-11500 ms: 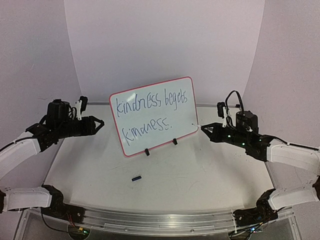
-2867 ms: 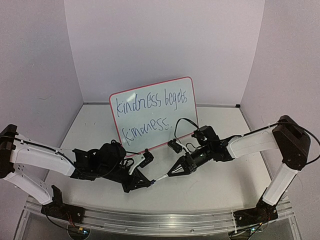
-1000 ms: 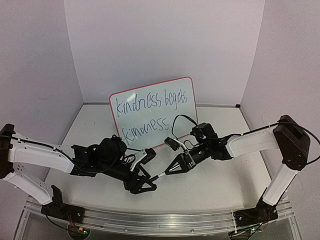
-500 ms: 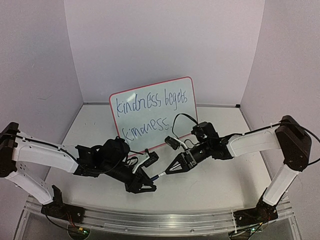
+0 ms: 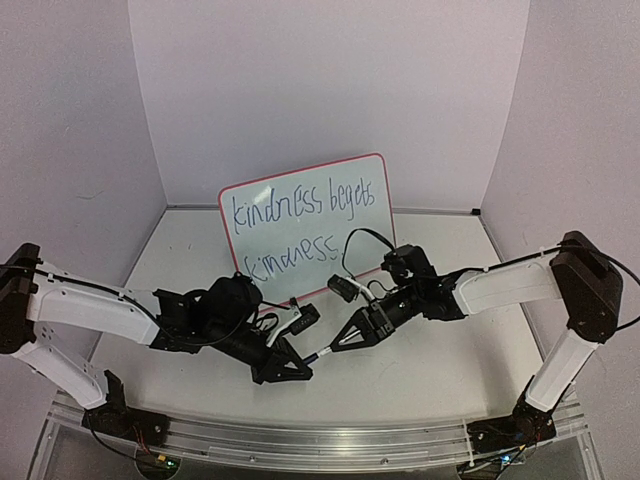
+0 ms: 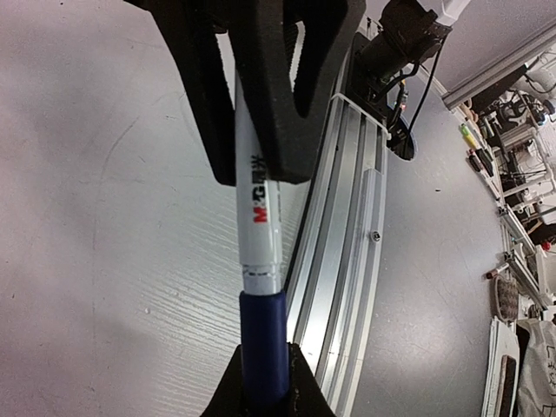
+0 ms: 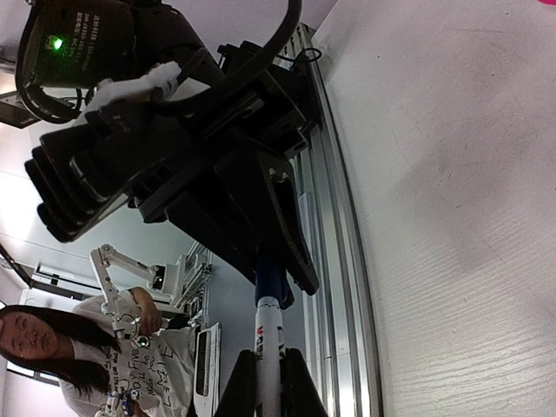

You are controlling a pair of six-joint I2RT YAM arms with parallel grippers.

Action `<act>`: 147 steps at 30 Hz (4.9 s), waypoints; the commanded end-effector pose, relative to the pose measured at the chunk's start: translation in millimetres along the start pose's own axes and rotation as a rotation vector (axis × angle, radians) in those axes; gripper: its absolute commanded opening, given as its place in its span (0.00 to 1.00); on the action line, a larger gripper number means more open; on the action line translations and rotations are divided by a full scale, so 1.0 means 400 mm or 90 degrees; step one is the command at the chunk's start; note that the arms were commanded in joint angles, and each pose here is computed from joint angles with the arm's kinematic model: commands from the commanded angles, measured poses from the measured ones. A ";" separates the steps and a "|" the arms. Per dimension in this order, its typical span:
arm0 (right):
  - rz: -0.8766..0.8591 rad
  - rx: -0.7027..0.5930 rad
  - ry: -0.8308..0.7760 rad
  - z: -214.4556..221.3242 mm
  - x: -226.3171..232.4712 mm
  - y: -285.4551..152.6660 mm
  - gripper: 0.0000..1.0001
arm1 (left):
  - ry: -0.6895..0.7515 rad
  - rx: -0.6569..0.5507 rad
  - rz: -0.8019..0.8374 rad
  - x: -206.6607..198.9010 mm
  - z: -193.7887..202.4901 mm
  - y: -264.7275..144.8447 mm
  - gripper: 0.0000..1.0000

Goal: Write a sentence on the whiteboard
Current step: Insert the whiteboard marker into the pen cap, then pass from the right arm to the left, then put down the whiteboard marker at the center of the board.

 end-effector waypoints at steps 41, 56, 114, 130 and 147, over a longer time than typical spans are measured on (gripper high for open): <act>-0.088 0.062 -0.079 -0.008 0.108 0.100 0.00 | 0.099 -0.136 0.152 -0.147 -0.199 -0.060 0.00; -0.109 0.081 -0.087 0.001 0.132 0.126 0.00 | 0.101 -0.169 0.210 -0.167 -0.238 -0.091 0.00; 0.963 -0.414 0.089 0.006 -0.108 -0.820 0.98 | -0.562 -0.207 -0.436 0.419 0.147 -0.349 0.01; 1.007 -0.489 0.051 0.050 -0.068 -0.834 0.98 | -0.464 -0.222 -0.483 0.635 -0.018 -0.405 0.10; 1.015 -0.461 0.026 0.051 -0.089 -0.831 0.98 | -0.465 -0.283 -0.514 0.691 -0.029 -0.467 0.75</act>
Point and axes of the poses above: each gripper's point midway between its finger pads, its own y axis out along the fingers, its own x axis along the line the jaws close on, z = x × y, the point moved 3 cm from there along -y, back along the fingers, and after that the axes turned 9 degrees about -y, right-handed, at the moved point
